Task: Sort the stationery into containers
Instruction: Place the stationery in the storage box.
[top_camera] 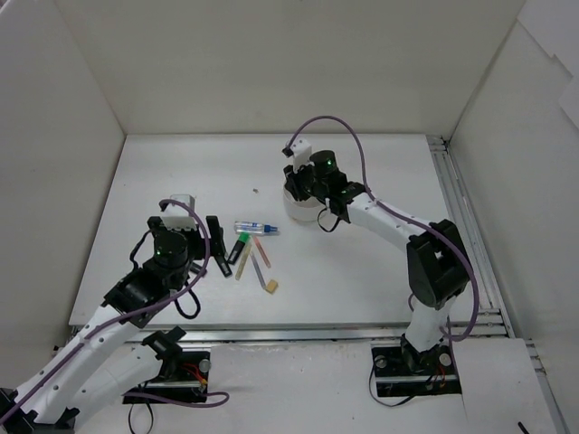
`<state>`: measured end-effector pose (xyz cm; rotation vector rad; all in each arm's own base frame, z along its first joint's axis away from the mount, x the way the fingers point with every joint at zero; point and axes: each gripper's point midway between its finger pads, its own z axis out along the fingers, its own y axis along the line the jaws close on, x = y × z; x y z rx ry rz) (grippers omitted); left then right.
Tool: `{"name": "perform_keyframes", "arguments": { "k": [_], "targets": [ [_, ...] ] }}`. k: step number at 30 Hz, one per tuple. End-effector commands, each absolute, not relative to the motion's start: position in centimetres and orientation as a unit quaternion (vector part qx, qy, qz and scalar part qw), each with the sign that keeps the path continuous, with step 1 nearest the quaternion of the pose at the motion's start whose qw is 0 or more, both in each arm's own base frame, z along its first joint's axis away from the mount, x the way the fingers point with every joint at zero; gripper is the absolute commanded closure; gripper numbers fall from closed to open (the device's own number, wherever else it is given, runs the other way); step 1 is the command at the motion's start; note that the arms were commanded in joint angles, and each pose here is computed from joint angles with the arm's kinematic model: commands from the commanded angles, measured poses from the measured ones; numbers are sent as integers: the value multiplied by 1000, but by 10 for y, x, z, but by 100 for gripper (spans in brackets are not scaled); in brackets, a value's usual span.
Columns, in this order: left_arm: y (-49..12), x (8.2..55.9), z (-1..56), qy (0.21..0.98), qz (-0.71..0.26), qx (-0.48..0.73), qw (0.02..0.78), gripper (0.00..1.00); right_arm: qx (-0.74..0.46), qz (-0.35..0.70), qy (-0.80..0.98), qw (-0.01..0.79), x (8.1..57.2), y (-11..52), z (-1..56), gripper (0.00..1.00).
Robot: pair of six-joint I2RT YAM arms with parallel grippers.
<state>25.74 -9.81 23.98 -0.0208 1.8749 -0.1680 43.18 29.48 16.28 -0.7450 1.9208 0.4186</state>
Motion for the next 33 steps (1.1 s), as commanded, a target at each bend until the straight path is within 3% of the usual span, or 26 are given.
{"name": "perform_keyframes", "arguments": {
  "k": [1, 25, 33],
  "targets": [
    [-99, 263, 262, 787, -79, -27, 612, 0, -301, 212, 731, 575, 450, 323, 223, 92],
    [-104, 269, 255, 797, -69, -13, 600, 0, -283, 187, 747, 572, 484, 317, 186, 83],
    [-107, 271, 256, 801, -71, -9, 595, 0, -283, 188, 750, 568, 484, 313, 180, 72]
  ]
}}
